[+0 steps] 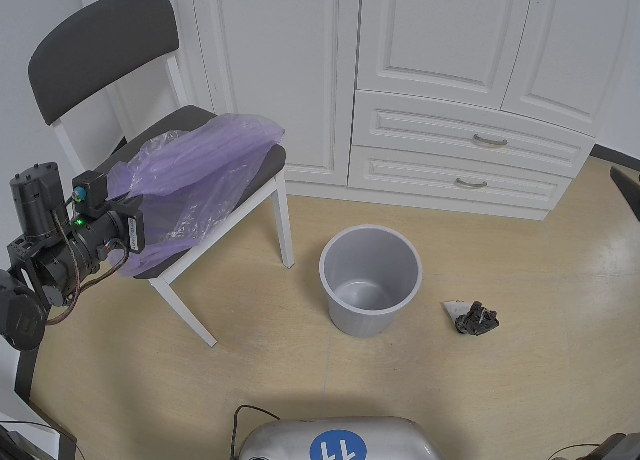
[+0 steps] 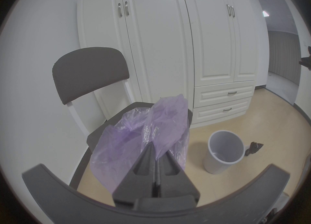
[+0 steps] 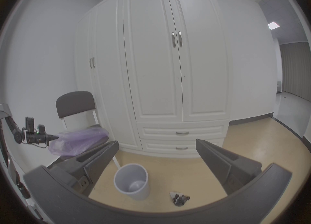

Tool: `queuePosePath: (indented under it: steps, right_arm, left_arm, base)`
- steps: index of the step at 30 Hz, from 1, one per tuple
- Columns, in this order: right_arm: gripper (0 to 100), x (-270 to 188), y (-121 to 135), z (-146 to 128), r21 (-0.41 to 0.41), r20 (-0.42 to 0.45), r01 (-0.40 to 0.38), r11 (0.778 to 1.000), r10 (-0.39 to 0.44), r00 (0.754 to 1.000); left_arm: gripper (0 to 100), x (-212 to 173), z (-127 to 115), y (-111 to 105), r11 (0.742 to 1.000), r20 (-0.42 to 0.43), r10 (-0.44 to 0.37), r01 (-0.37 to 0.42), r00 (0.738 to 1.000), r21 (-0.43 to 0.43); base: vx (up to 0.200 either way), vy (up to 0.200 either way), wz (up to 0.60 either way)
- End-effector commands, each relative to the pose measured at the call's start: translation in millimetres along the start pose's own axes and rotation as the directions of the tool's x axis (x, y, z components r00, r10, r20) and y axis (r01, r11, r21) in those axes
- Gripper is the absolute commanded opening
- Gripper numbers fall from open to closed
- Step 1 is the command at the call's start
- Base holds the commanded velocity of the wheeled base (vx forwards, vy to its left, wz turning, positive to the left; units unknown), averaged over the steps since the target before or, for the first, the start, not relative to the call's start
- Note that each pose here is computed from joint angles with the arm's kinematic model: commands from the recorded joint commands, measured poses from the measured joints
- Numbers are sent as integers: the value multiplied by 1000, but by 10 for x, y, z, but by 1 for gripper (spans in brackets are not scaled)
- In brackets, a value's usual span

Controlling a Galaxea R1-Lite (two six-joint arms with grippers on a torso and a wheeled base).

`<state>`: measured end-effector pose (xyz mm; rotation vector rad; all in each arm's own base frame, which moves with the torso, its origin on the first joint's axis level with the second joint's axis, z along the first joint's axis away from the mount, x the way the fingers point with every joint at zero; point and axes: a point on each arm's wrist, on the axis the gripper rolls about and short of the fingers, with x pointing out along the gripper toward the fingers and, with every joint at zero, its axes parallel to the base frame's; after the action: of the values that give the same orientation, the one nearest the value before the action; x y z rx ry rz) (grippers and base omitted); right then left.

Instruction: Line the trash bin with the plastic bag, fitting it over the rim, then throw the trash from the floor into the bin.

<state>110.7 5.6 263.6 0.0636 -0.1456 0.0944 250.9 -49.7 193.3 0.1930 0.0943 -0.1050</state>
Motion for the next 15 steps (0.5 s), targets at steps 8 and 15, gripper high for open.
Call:
queuePosePath:
  steps: [8, 15]
  right_arm:
    - [100, 60, 129, 27, 14, -5, -99, 995, 99, 995]
    - [100, 151, 185, -19, 2, -36, -92, 996, 92, 995]
  left_arm:
    - [0, -331, 123, 19, 997, 83, -55, 59, 995, -43]
    - [0, -273, 230, -7, 992, 121, -113, 119, 986, -40]
  base:
    - [0, 0, 0]
    - [0, 0, 0]
